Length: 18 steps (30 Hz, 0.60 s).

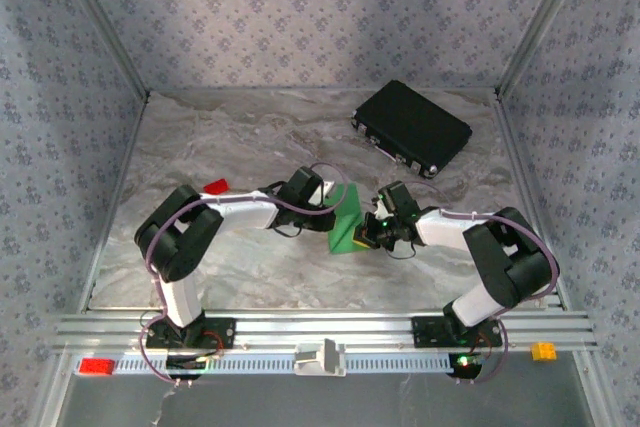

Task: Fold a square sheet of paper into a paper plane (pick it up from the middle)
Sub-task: Fold the triangle a second time at the center of the table.

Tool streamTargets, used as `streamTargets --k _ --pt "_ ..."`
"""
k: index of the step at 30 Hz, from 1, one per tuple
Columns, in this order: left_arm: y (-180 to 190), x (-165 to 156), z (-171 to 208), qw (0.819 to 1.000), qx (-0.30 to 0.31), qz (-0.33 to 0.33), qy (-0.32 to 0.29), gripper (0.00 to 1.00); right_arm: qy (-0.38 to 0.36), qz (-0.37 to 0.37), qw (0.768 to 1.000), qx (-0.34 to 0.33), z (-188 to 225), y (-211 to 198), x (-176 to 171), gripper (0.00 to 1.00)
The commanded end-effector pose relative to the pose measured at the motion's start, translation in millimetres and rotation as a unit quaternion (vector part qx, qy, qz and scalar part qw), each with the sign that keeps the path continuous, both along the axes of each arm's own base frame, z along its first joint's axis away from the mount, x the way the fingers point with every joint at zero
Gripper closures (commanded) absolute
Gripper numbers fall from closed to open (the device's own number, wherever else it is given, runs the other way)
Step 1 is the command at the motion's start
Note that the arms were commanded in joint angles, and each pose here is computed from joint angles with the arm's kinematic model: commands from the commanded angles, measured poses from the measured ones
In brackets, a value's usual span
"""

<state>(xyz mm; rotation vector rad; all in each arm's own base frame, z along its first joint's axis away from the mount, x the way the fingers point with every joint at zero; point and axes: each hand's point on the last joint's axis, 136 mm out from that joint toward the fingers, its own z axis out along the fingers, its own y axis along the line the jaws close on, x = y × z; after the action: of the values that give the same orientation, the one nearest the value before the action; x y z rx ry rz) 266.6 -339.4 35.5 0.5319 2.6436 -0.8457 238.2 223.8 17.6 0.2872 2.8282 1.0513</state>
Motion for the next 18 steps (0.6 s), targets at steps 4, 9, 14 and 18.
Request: streamTargets --k 4,9,14,18 --pt "1.5 5.5 -1.7 1.0 0.011 -0.002 -0.006 1.0 0.02 -0.006 0.999 -0.036 -10.9 -14.4 -7.6 0.98" --pt "1.3 5.5 -3.8 1.0 0.013 -0.002 -0.004 1.0 0.02 -0.006 0.999 -0.035 -10.3 -14.3 -7.3 0.98" --pt "1.7 5.8 -6.5 1.0 0.017 -0.002 -0.002 1.0 0.02 -0.006 0.999 -0.034 -10.1 -14.1 -7.3 0.98" --pt "2.2 5.2 -8.3 1.0 0.018 0.0 -0.001 1.0 0.02 -0.006 0.999 -0.035 -10.7 -14.3 -7.6 0.98"
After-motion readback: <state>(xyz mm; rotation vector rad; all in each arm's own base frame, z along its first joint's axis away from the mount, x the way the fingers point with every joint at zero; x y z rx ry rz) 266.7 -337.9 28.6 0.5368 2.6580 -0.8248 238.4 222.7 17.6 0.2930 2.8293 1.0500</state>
